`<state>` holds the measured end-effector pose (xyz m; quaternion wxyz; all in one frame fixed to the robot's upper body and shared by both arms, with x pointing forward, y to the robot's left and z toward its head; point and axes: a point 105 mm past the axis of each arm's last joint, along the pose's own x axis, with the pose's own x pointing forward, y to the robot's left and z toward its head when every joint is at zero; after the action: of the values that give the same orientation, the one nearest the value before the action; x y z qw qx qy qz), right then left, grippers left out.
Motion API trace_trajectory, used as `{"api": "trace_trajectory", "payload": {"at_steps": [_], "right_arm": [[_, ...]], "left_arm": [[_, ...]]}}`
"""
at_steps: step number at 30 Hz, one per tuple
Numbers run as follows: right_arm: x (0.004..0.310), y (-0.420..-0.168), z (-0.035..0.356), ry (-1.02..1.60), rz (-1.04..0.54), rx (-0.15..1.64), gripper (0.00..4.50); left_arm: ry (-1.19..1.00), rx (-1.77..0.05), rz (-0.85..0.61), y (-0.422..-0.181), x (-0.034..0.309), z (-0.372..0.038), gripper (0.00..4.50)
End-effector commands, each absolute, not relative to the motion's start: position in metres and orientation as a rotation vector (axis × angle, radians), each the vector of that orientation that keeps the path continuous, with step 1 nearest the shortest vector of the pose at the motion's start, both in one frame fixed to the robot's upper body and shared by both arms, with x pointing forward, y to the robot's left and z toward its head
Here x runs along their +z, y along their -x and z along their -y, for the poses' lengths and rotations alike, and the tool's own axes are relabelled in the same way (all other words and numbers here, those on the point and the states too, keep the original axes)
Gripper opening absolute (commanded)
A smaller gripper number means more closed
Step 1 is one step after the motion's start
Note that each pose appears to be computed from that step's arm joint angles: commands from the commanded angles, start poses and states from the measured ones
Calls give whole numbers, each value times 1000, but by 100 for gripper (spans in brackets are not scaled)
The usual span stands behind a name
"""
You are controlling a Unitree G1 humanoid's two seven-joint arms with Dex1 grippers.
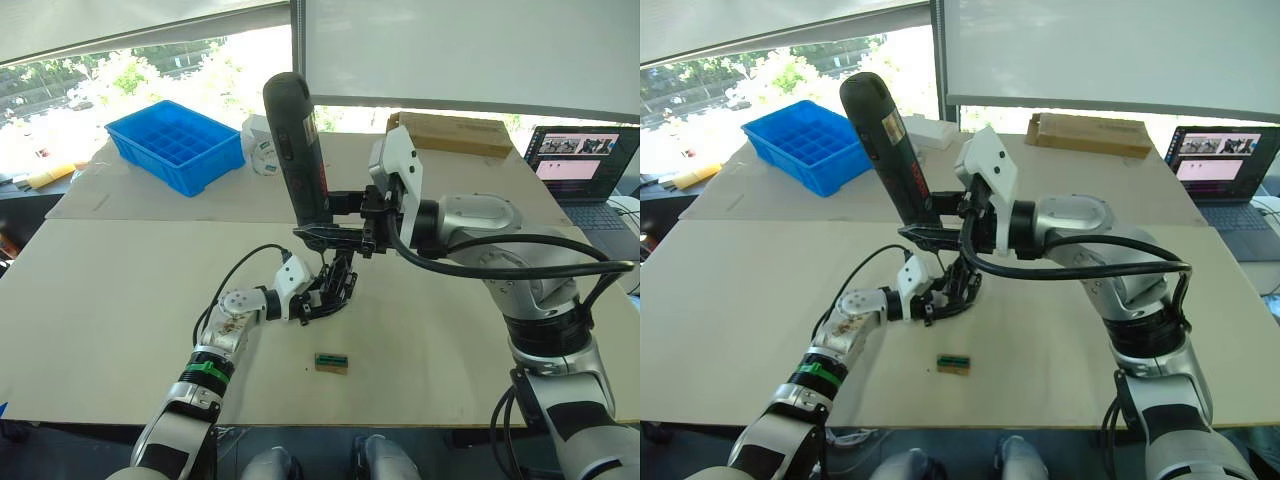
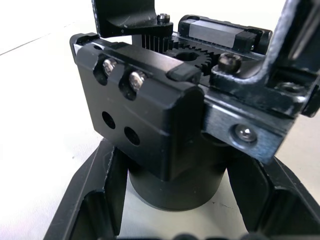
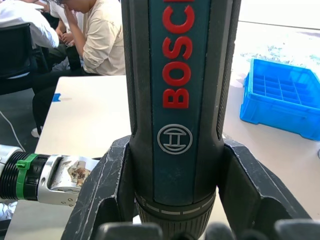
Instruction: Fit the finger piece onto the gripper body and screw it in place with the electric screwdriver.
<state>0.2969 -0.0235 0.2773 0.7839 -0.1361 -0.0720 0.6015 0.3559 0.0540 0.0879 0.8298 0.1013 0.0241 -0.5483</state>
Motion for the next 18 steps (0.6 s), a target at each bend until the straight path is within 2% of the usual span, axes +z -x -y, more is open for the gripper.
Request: {"api": "trace_trajectory", "payload": {"at_steps": [1,18], "right_arm": [[294,-290,23,307,246,1303,192],[290,-286,22,302,235,1311,192]], "left_arm": [[-214,-1175,-13,-356,98,-51,232],[-214,-1182,-7,-355,99,-50,232]]}}
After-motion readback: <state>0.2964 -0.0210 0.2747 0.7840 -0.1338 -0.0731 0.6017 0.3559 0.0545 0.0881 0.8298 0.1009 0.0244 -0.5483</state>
